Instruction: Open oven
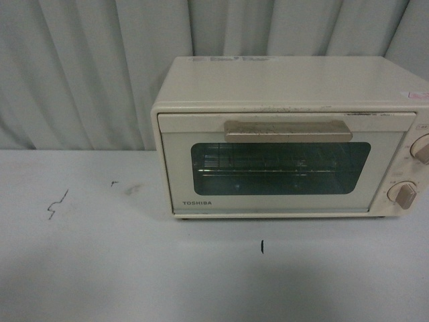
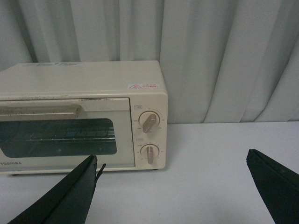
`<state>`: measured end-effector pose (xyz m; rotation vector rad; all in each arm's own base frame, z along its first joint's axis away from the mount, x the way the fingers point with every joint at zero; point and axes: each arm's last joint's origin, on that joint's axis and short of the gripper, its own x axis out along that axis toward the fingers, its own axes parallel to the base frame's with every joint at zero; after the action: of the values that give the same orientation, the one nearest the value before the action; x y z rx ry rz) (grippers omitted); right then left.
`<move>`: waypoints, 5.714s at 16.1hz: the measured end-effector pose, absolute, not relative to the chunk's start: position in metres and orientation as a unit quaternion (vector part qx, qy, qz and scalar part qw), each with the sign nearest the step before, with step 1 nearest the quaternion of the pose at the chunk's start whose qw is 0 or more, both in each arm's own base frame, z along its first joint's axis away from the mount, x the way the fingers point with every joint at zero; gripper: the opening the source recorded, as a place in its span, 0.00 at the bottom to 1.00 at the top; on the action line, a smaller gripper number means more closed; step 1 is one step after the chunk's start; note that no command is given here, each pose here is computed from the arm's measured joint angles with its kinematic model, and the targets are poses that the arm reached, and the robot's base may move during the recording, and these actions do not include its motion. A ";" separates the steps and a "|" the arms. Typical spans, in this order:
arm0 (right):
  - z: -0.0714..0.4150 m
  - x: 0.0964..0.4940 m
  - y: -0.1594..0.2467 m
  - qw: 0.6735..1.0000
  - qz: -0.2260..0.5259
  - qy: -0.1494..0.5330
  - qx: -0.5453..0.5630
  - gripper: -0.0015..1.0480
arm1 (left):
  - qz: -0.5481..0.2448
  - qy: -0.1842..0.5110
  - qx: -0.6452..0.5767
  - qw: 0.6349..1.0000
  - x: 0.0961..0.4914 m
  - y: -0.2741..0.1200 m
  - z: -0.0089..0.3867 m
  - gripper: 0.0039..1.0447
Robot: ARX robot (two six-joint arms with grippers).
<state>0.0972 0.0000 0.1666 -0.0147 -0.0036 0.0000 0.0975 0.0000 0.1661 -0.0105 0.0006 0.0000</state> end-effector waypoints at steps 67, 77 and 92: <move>0.250 0.311 0.086 0.782 0.175 -0.017 -0.598 0.02 | -0.055 0.431 -0.410 0.802 0.256 -0.192 0.049 0.94; 0.206 0.297 0.117 0.709 0.317 0.034 -0.629 0.02 | -0.055 0.431 -0.410 0.802 0.256 -0.192 0.049 0.94; 0.195 0.324 0.103 0.730 0.323 0.070 -0.598 0.02 | -0.055 0.431 -0.410 0.802 0.256 -0.192 0.049 0.94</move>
<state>0.3243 0.1028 0.1950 -1.3164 0.1543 0.7123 0.2560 -0.1923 0.0491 -0.8788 0.9228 -0.1179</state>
